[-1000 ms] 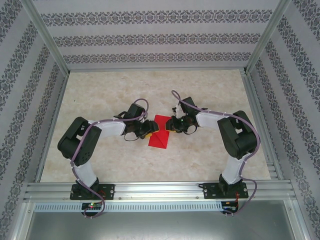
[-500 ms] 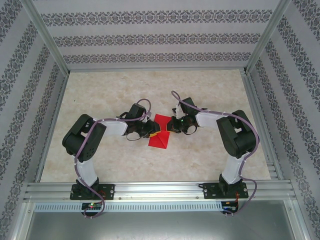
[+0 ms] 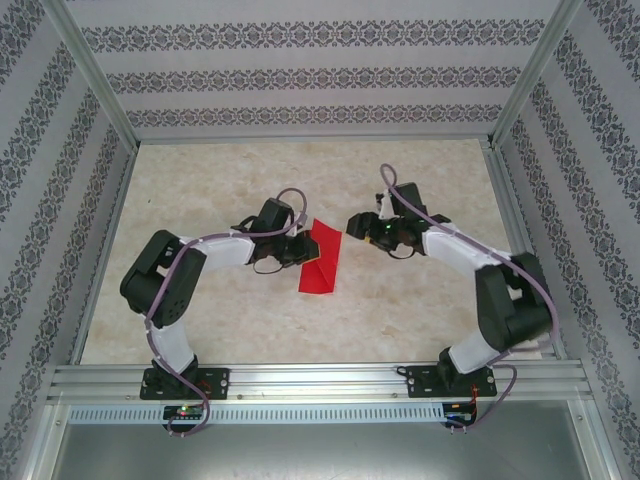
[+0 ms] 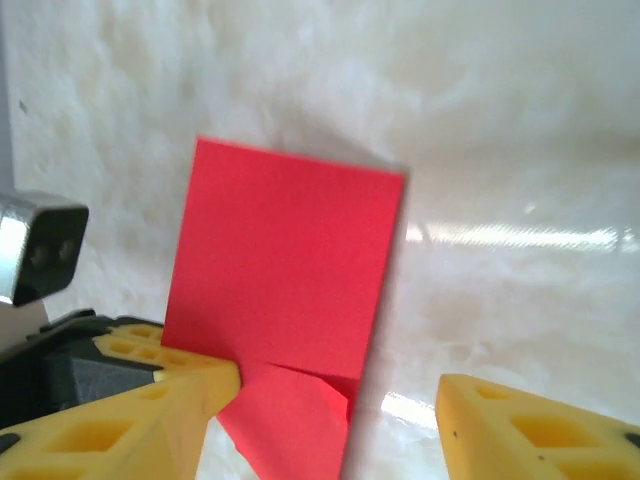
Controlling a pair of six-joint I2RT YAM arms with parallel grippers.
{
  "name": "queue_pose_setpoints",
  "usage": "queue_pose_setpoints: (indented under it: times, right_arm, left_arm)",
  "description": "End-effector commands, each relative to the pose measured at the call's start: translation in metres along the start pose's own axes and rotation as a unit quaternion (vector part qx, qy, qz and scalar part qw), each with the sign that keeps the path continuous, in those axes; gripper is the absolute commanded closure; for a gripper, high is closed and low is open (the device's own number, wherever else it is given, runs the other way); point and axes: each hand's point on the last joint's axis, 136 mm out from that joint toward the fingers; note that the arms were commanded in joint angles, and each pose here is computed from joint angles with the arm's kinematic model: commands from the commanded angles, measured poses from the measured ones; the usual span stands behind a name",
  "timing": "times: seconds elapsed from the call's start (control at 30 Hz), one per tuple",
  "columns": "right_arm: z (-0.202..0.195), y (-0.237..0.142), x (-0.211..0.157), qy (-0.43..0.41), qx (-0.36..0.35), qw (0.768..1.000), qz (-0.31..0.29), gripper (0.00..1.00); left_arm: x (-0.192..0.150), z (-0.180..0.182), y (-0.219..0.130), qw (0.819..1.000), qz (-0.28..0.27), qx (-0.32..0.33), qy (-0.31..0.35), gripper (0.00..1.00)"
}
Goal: Fold a paper plane with a square sheet of paper (pick it up from the middle)
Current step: Turn over the paper at the center of the table.
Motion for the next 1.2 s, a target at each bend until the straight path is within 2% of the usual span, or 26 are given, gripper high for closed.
queue_pose_setpoints:
  times: [0.0, 0.13, 0.2, 0.3, 0.47, 0.77, 0.87, 0.93, 1.17]
  right_arm:
    - [-0.023, -0.029, 0.014, 0.005, -0.069, 0.996, -0.062, 0.29]
    - [-0.043, -0.057, 0.019, 0.030, -0.107, 0.988, -0.105, 0.18]
    - [-0.051, -0.067, 0.019, 0.049, -0.113, 0.985, -0.119, 0.17]
    - [-0.060, -0.076, 0.017, 0.072, -0.120, 0.981, -0.133, 0.16]
    - [-0.072, -0.086, 0.013, 0.089, -0.137, 0.976, -0.145, 0.16]
    - [-0.093, -0.105, 0.008, 0.111, -0.190, 0.963, -0.157, 0.16]
    - [-0.098, -0.109, 0.008, 0.115, -0.201, 0.960, -0.161, 0.16]
    - [-0.101, -0.111, 0.008, 0.118, -0.204, 0.958, -0.162, 0.16]
    - [-0.110, -0.114, 0.007, 0.131, -0.215, 0.954, -0.161, 0.16]
  left_arm:
    - [0.016, -0.026, -0.042, 0.995, -0.047, 0.040, 0.082, 0.91]
    - [0.024, -0.028, -0.080, 0.980, -0.087, 0.127, 0.129, 0.91]
    - [0.030, -0.024, -0.099, 0.965, -0.109, 0.183, 0.151, 0.90]
    - [0.041, -0.016, -0.123, 0.934, -0.143, 0.272, 0.182, 0.90]
    - [0.061, -0.003, -0.143, 0.865, -0.190, 0.408, 0.221, 0.90]
    - [0.080, 0.021, -0.118, 0.732, -0.206, 0.598, 0.254, 0.91]
    - [0.077, 0.025, -0.092, 0.723, -0.189, 0.608, 0.270, 0.91]
    - [0.074, 0.028, -0.076, 0.726, -0.179, 0.605, 0.274, 0.91]
    - [0.053, 0.037, -0.022, 0.775, -0.132, 0.557, 0.266, 0.90]
Point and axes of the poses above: each hand's point on the last joint's axis, 136 mm out from that joint toward the fingers, its own y axis out along the fingers, its own z axis along the line the jaws close on, x = y × z, and after that the axes turned 9 degrees about -y, right-handed
